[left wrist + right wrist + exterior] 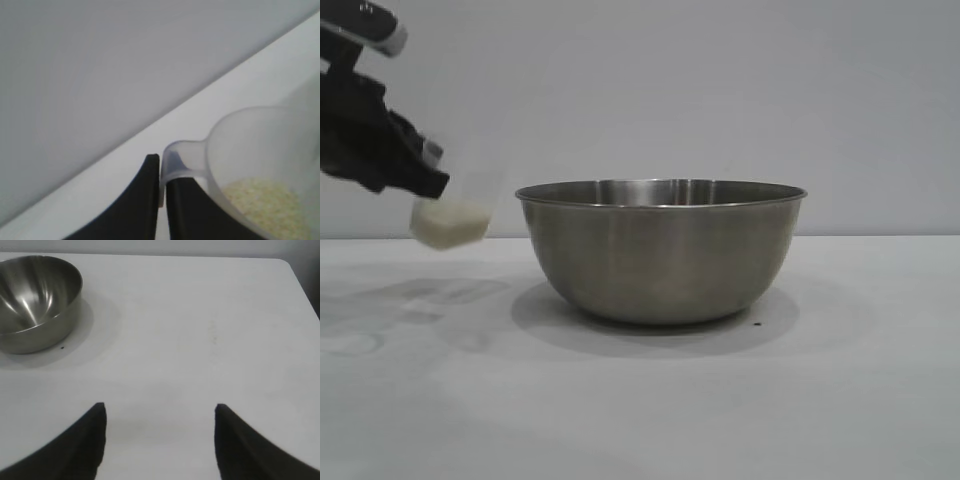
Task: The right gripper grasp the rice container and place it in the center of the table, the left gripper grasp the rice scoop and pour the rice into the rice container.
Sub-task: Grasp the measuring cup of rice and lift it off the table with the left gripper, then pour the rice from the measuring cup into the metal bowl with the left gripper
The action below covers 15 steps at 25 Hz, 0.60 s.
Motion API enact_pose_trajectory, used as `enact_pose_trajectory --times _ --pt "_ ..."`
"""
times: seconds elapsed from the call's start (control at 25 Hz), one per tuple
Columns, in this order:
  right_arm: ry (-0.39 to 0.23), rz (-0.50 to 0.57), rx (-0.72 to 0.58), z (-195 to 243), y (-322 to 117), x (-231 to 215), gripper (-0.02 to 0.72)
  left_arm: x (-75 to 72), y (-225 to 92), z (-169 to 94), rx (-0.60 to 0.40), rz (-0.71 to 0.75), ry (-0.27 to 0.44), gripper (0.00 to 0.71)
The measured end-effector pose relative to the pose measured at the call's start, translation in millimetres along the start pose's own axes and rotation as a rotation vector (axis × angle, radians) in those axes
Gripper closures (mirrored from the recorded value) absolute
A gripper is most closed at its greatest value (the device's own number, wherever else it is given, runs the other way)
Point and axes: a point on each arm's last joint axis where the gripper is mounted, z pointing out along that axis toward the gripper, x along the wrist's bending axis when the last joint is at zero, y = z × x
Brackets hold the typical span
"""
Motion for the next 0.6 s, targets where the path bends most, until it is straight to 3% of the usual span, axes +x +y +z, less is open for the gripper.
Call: enact_pose_trajectory --times 0.2,0.6 --pt "0.0 0.0 0.0 0.0 0.0 0.0 0.304 10.9 35.4 8.4 -0.143 0.058 -0.007 0.71" --pt "0.0 0.0 0.0 0.0 0.0 0.0 0.304 6.0 84.6 32.5 -0.428 0.299 -0.189 0.71"
